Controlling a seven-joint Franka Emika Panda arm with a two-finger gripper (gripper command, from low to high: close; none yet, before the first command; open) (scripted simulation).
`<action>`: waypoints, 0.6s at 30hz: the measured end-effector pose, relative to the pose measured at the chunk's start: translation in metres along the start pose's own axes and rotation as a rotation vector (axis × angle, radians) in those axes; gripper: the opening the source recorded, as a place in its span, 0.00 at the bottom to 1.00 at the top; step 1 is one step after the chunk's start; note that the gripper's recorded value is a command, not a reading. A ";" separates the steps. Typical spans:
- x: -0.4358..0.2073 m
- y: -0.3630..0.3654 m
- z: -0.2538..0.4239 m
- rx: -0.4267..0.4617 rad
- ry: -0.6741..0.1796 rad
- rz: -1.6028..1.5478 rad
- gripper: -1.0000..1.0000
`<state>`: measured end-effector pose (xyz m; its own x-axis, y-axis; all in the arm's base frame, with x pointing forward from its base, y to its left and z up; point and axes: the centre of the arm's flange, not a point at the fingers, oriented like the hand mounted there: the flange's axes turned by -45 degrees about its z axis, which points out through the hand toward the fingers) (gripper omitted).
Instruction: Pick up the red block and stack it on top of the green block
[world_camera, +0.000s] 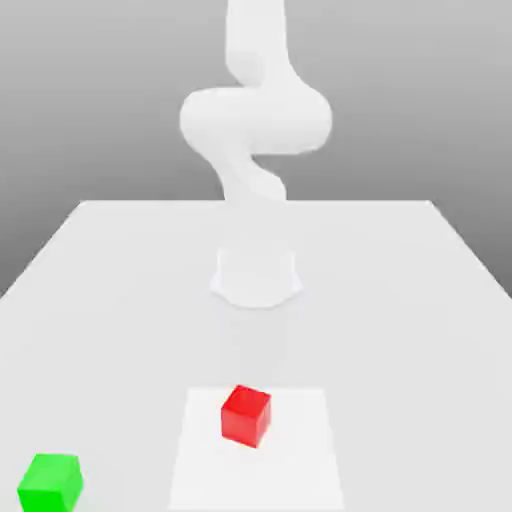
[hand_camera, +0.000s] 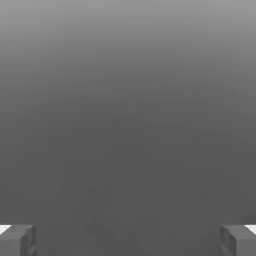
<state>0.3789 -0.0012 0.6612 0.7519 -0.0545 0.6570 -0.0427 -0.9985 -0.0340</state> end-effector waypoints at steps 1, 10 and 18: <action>-0.006 0.001 0.028 -0.003 -0.039 0.019 0.50; -0.114 0.013 0.229 -0.060 -0.373 0.184 0.50; -0.265 0.025 0.331 -0.147 -0.653 0.322 0.50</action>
<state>0.3967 -0.0127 0.2371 0.9235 -0.3806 0.0482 -0.3801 -0.9248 -0.0179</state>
